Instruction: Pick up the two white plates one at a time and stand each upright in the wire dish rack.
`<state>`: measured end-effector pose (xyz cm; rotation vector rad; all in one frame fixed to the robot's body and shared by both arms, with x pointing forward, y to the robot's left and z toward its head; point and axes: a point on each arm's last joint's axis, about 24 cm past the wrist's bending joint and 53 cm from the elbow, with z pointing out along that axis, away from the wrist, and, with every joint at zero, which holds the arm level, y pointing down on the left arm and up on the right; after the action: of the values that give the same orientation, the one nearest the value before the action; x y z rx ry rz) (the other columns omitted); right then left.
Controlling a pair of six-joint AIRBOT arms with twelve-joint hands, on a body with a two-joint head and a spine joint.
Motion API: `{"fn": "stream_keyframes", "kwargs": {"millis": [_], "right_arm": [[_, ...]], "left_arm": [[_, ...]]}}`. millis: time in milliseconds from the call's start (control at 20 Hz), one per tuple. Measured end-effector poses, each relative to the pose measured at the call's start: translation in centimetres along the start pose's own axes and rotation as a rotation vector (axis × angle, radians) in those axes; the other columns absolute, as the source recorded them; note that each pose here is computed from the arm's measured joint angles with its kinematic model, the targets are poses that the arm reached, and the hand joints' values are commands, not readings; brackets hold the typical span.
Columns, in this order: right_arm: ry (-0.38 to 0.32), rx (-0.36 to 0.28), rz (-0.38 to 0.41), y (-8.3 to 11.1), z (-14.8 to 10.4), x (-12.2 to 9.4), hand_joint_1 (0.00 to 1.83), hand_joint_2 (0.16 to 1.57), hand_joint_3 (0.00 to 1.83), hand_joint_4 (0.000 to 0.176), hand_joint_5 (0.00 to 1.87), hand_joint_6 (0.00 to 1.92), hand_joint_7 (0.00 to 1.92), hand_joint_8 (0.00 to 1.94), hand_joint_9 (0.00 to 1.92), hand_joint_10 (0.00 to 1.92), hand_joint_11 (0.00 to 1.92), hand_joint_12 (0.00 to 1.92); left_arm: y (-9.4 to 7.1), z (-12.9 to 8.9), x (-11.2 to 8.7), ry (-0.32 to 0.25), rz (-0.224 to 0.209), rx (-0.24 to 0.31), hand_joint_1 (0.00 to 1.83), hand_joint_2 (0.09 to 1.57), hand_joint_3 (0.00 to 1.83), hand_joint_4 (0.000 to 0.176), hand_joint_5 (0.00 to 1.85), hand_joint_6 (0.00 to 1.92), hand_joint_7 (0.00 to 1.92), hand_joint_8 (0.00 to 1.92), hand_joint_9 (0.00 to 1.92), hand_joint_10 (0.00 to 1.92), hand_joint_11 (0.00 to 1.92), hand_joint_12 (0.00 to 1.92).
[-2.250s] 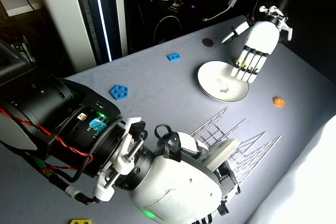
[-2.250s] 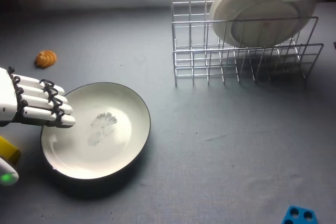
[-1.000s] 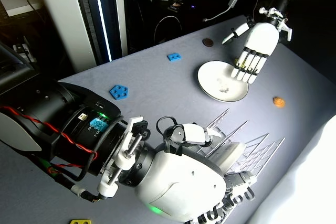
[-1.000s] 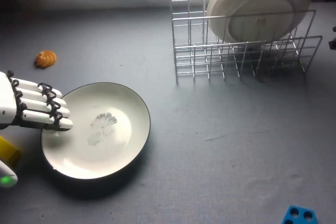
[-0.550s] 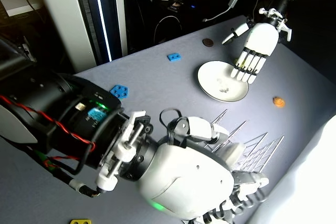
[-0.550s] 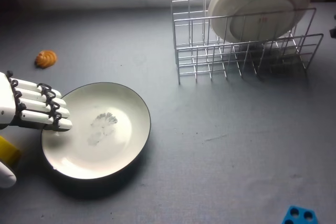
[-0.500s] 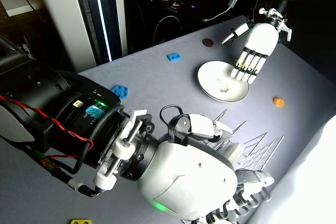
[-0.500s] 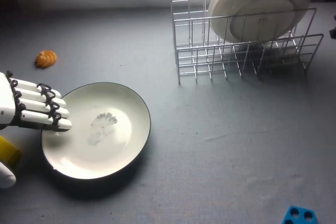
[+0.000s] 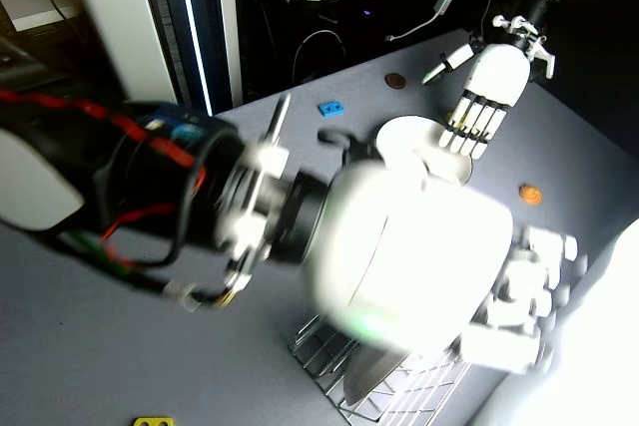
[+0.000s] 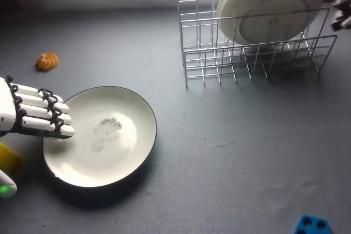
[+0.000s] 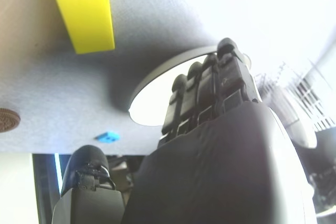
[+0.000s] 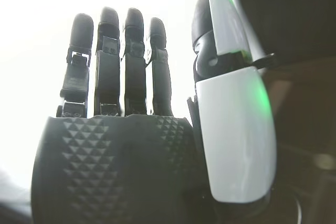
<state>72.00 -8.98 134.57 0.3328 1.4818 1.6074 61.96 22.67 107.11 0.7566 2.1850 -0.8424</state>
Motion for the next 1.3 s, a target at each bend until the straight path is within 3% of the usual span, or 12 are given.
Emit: {"fn": "stream_keyframes", "kwargs": {"millis": [150, 250, 300, 400, 500, 750, 800, 1000, 1050, 1150, 1200, 1300], "right_arm": [[0.103, -0.08, -0.158, 2.5, 1.1, 5.9, 1.01, 0.99, 0.0, 0.0, 0.45, 0.0, 0.43, 0.0, 0.4, 0.0, 0.01, 1.05], [0.186, -0.1, -0.276, 2.3, 1.1, 10.8, 1.04, 0.99, 0.0, 0.0, 0.35, 0.0, 0.32, 0.0, 0.3, 0.0, 0.0, 0.85], [0.219, -0.108, -0.366, 2.1, 1.1, 13.4, 1.03, 0.98, 0.0, 0.0, 0.24, 0.0, 0.2, 0.0, 0.17, 0.0, 0.0, 0.62], [0.263, -0.117, -0.434, 2.0, 1.4, 16.2, 1.01, 0.88, 0.0, 0.0, 0.06, 0.01, 0.01, 0.0, 0.01, 0.0, 0.0, 0.21], [0.294, -0.121, -0.467, 1.7, 1.8, 18.1, 0.98, 0.75, 0.0, 0.0, 0.0, 0.0, 0.0, 0.0, 0.0, 0.0, 0.0, 0.04], [0.4, -0.104, -0.665, -1.5, 2.1, 24.0, 0.88, 0.65, 0.0, 0.0, 0.0, 0.0, 0.0, 0.0, 0.0, 0.0, 0.0, 0.0], [0.421, -0.115, -0.697, -1.6, 2.2, 25.3, 0.88, 0.62, 0.0, 0.076, 0.0, 0.0, 0.0, 0.0, 0.0, 0.0, 0.0, 0.0], [0.48, -0.126, -0.765, -3.3, 2.5, 28.6, 0.86, 0.63, 0.0, 0.104, 0.0, 0.0, 0.0, 0.0, 0.0, 0.0, 0.0, 0.0], [0.492, -0.118, -0.774, -3.9, 2.7, 29.2, 0.87, 0.63, 0.0, 0.123, 0.0, 0.0, 0.0, 0.0, 0.0, 0.0, 0.0, 0.0], [0.491, -0.117, -0.787, -4.3, 3.4, 29.5, 0.93, 0.66, 0.0, 0.121, 0.0, 0.0, 0.0, 0.0, 0.0, 0.0, 0.0, 0.0], [0.488, -0.116, -0.784, -4.4, 3.9, 29.6, 0.97, 0.7, 0.02, 0.093, 0.0, 0.0, 0.0, 0.0, 0.0, 0.0, 0.0, 0.0], [0.491, -0.126, -0.802, -4.8, 4.3, 30.3, 1.0, 0.72, 0.02, 0.086, 0.0, 0.0, 0.0, 0.0, 0.0, 0.0, 0.0, 0.0]], "left_arm": [[0.3, 0.0, 0.4, 0.007, -0.007, -0.005, 0.0, 1.05, 0.0, 0.0, 0.0, 0.0, 0.0, 0.0, 0.0, 0.0, 0.0, 0.0], [0.4, 0.0, 0.8, 0.016, -0.014, -0.009, 0.0, 1.06, 0.0, 0.0, 0.0, 0.0, 0.0, 0.0, 0.0, 0.0, 0.0, 0.0], [0.5, 0.0, 1.2, 0.025, -0.018, -0.011, 0.0, 1.06, 0.0, 0.0, 0.0, 0.0, 0.0, 0.0, 0.0, 0.0, 0.0, 0.0], [0.8, 0.1, 1.6, 0.032, -0.03, -0.017, 0.0, 1.06, 0.0, 0.0, 0.0, 0.0, 0.0, 0.0, 0.0, 0.0, 0.0, 0.0], [1.3, 0.2, 2.3, 0.046, -0.046, -0.031, 0.0, 1.06, 0.0, 0.0, 0.0, 0.0, 0.0, 0.0, 0.0, 0.0, 0.0, 0.0], [1.6, 0.0, 3.4, 0.067, -0.082, -0.041, 0.0, 1.06, 0.0, 0.0, 0.0, 0.0, 0.0, 0.0, 0.0, 0.0, 0.0, 0.0], [1.7, 0.0, 3.6, 0.07, -0.089, -0.041, 0.0, 1.07, 0.0, 0.0, 0.0, 0.0, 0.0, 0.0, 0.0, 0.0, 0.0, 0.0], [1.7, 0.0, 3.7, 0.071, -0.096, -0.04, 0.0, 1.06, 0.0, 0.0, 0.0, 0.0, 0.0, 0.0, 0.0, 0.0, 0.0, 0.0], [1.6, 0.1, 3.7, 0.071, -0.096, -0.039, 0.0, 1.07, 0.0, 0.0, 0.0, 0.0, 0.0, 0.0, 0.0, 0.0, 0.0, 0.0], [1.7, 0.1, 3.7, 0.071, -0.096, -0.039, 0.0, 1.06, 0.0, 0.0, 0.0, 0.0, 0.0, 0.0, 0.0, 0.0, 0.0, 0.0], [1.7, 0.1, 3.7, 0.071, -0.096, -0.038, 0.0, 1.07, 0.0, 0.0, 0.0, 0.0, 0.0, 0.0, 0.0, 0.0, 0.0, 0.0], [1.7, 0.1, 3.7, 0.072, -0.096, -0.037, 0.0, 1.06, 0.0, 0.0, 0.0, 0.0, 0.0, 0.0, 0.0, 0.0, 0.0, 0.0]]}}
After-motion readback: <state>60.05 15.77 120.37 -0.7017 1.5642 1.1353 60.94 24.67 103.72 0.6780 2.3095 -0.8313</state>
